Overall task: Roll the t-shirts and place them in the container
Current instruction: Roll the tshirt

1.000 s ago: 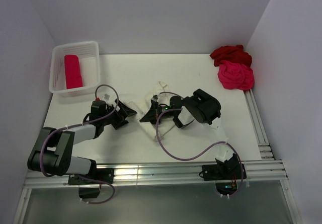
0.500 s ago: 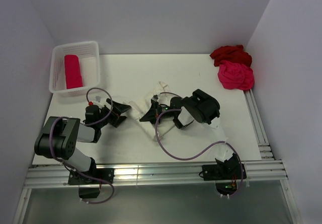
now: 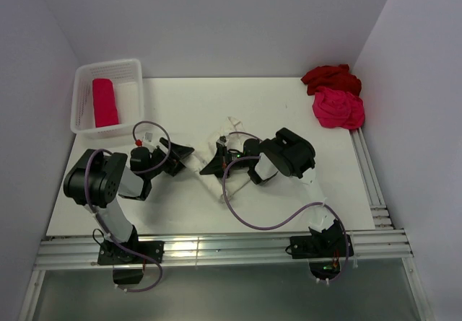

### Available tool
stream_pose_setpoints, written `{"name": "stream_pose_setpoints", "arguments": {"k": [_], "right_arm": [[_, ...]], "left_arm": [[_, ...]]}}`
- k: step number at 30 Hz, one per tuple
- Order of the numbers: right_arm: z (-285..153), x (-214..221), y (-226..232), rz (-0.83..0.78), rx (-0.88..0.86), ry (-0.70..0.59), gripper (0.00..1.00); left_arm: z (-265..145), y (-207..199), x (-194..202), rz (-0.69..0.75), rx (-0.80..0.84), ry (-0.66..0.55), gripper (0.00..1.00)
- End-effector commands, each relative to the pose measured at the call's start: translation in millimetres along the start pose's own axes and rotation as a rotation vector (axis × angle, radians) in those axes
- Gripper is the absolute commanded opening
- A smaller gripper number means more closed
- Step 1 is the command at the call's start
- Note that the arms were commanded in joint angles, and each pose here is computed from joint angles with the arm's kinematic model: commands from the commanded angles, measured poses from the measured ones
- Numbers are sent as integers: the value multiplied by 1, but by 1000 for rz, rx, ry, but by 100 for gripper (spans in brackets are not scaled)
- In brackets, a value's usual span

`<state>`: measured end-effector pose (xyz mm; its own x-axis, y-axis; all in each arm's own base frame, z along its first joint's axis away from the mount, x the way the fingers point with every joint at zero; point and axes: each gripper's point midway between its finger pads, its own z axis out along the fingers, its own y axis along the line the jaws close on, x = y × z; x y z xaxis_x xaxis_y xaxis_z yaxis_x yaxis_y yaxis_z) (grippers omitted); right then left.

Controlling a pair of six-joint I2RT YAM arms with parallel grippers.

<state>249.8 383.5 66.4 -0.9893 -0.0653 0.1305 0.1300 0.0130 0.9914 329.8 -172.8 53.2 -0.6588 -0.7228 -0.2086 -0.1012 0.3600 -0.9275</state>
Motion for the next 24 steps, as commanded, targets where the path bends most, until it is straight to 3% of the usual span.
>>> {"name": "stream_pose_setpoints", "arguments": {"k": [1,5,9,17,18,23,24], "right_arm": [[3,-7,-16,116,48,-38,0],[4,-5,-20,109,79,-37,0],[6,-4,-20,85,108,-29,1],[7,-2,-26,42,190,-7,8],[6,-1,-26,44,192,-2,10],[3,4,-27,15,221,8,21],[3,6,-27,10,227,12,25]], "left_arm": [[7,9,0,4,0,-12,87],[13,18,2,-9,-2,0,72],[20,20,0,20,-25,20,46],[30,15,-13,151,-89,46,41],[30,22,-11,145,-126,66,35],[38,26,-16,185,-190,94,28],[38,28,-18,189,-207,93,21]]}}
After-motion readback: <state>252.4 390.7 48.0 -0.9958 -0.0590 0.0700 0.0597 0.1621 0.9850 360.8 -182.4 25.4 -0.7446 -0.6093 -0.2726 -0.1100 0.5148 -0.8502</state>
